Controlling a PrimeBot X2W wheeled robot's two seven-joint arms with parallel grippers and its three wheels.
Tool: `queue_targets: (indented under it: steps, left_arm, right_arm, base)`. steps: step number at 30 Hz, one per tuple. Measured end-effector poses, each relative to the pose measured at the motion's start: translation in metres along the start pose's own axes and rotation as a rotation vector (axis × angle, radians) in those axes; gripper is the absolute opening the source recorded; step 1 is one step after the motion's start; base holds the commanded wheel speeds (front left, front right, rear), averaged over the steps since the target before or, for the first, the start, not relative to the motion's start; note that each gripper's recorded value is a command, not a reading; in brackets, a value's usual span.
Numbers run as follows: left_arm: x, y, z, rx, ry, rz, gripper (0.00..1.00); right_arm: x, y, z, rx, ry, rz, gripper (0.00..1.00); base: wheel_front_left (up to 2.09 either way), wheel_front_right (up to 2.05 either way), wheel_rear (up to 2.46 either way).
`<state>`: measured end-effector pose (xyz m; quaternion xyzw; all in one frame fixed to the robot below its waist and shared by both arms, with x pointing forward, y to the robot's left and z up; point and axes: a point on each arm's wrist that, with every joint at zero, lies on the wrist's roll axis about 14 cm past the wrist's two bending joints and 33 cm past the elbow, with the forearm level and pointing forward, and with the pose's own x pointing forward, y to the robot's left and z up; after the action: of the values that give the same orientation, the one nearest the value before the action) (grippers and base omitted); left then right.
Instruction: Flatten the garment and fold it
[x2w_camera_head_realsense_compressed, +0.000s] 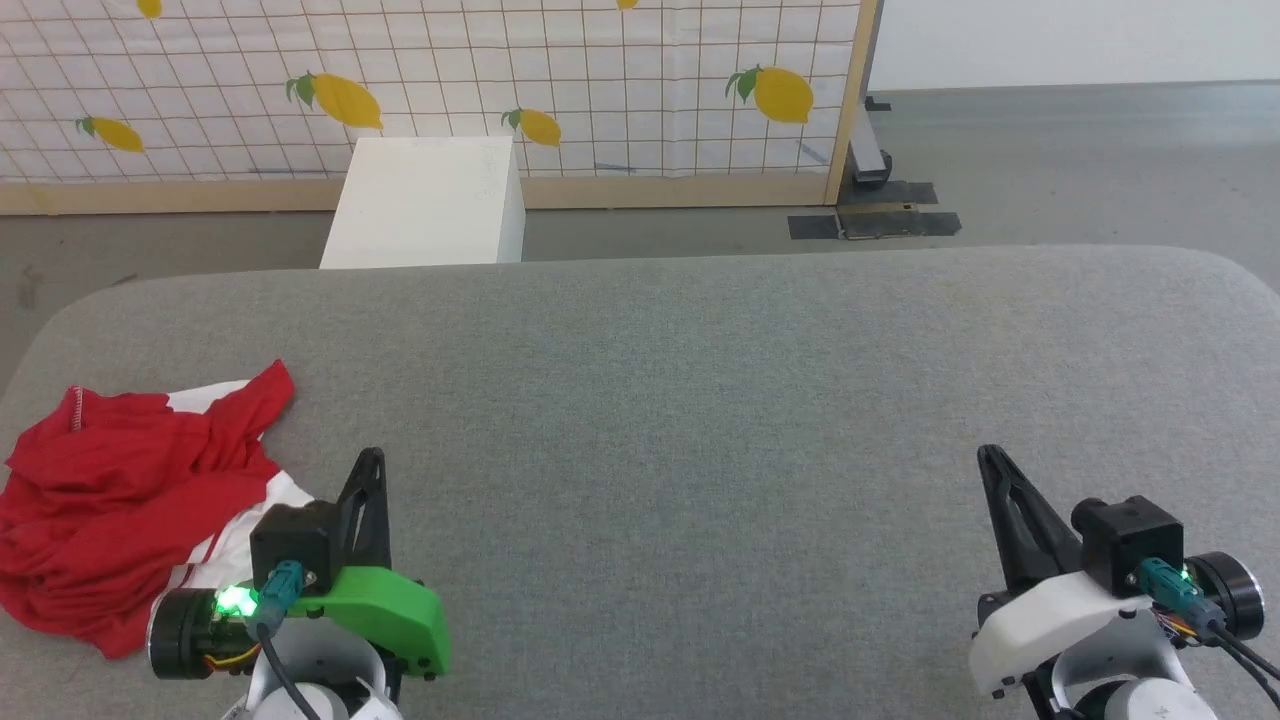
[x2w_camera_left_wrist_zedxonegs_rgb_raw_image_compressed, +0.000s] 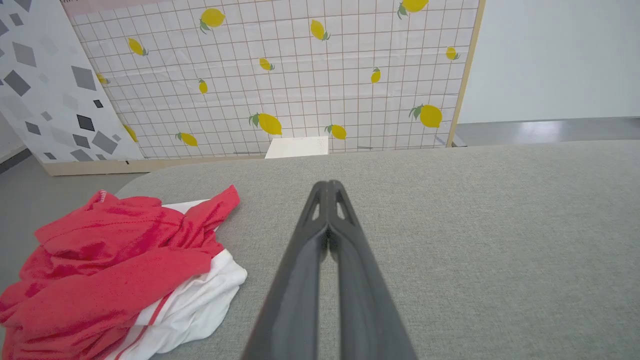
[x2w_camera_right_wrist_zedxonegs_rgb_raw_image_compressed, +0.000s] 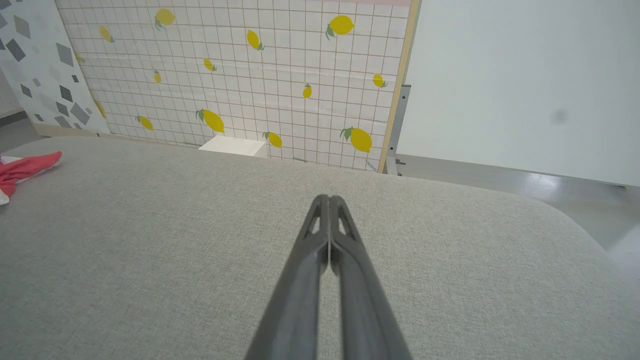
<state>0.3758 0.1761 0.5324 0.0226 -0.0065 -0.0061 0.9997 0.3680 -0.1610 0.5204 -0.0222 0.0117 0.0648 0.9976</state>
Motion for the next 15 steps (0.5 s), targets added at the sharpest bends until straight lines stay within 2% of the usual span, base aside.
queue_targets:
  steps: [7,8,15]
  left_arm:
    - [0.0,0.0,0.0,0.0,0.0,0.0,0.0]
    - [0.0,0.0,0.0,0.0,0.0,0.0,1.0]
    - [0.0001,-0.0022,-0.0002,-0.002,0.0,-0.007,1.0]
  right_arm:
    - [0.0,0.0001,0.0,0.0,0.0,0.0,0.0]
    - [0.0,0.0001,0.0,0.0,0.0,0.0,1.0]
    - [-0.0001,-0.0002,-0.0005,0.0,0.002,0.0,1.0]
  base:
    - [0.0,0.0,0.0]
    - [0.0,0.0,0.0]
    - [0.0,0.0,0.0]
